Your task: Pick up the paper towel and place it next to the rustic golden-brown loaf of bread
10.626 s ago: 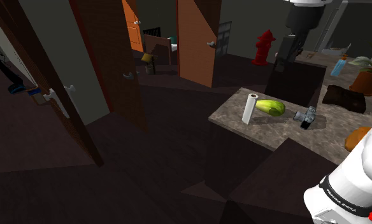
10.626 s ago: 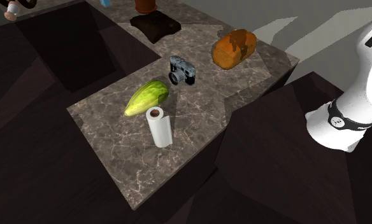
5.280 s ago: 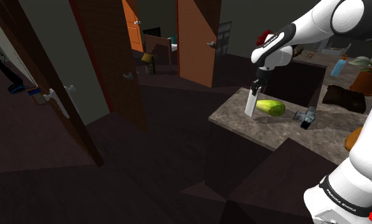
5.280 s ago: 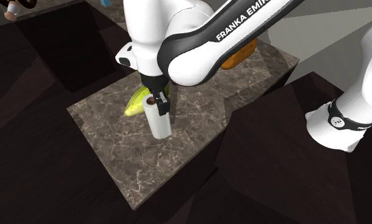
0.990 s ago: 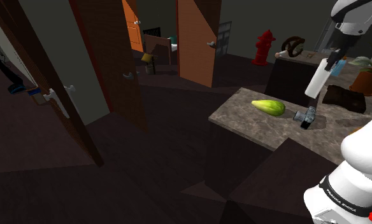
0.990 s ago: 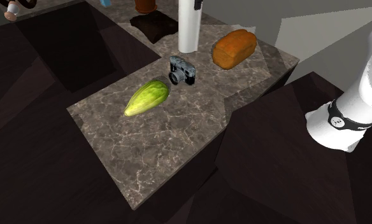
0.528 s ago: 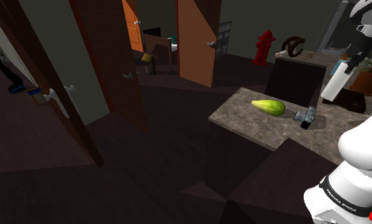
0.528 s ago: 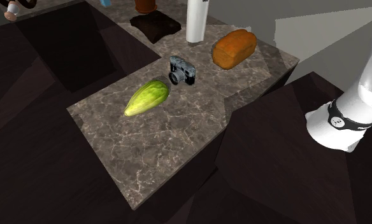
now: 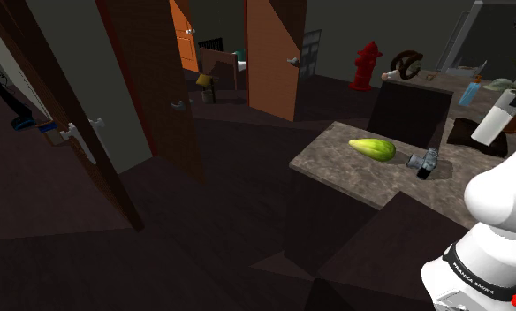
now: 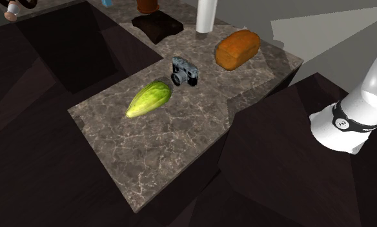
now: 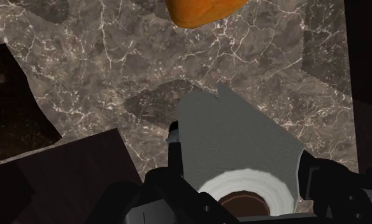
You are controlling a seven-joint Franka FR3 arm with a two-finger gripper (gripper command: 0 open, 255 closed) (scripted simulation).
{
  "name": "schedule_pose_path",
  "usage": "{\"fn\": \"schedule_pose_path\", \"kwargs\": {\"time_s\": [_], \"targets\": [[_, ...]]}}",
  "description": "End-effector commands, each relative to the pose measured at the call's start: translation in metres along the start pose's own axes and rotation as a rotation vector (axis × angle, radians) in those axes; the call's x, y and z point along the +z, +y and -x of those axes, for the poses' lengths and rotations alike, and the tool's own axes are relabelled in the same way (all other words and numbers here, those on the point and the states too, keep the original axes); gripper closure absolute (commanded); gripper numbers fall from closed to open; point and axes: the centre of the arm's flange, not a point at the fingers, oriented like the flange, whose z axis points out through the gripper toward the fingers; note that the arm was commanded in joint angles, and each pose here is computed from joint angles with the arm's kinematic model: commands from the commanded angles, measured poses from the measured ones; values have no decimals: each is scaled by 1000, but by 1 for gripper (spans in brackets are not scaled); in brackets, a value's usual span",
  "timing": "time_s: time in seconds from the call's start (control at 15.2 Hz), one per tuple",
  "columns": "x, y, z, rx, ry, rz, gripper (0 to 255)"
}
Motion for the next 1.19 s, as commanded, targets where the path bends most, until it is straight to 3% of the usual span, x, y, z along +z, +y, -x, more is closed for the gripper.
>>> {"fn": "schedule_pose_path", "kwargs": {"time_s": [0.0, 0.86, 1.12], "targets": [[0, 16, 20, -2, 1, 0, 255], [15, 132, 146, -2, 1, 0, 255], [31, 136, 151, -2, 1, 0, 255]]}}
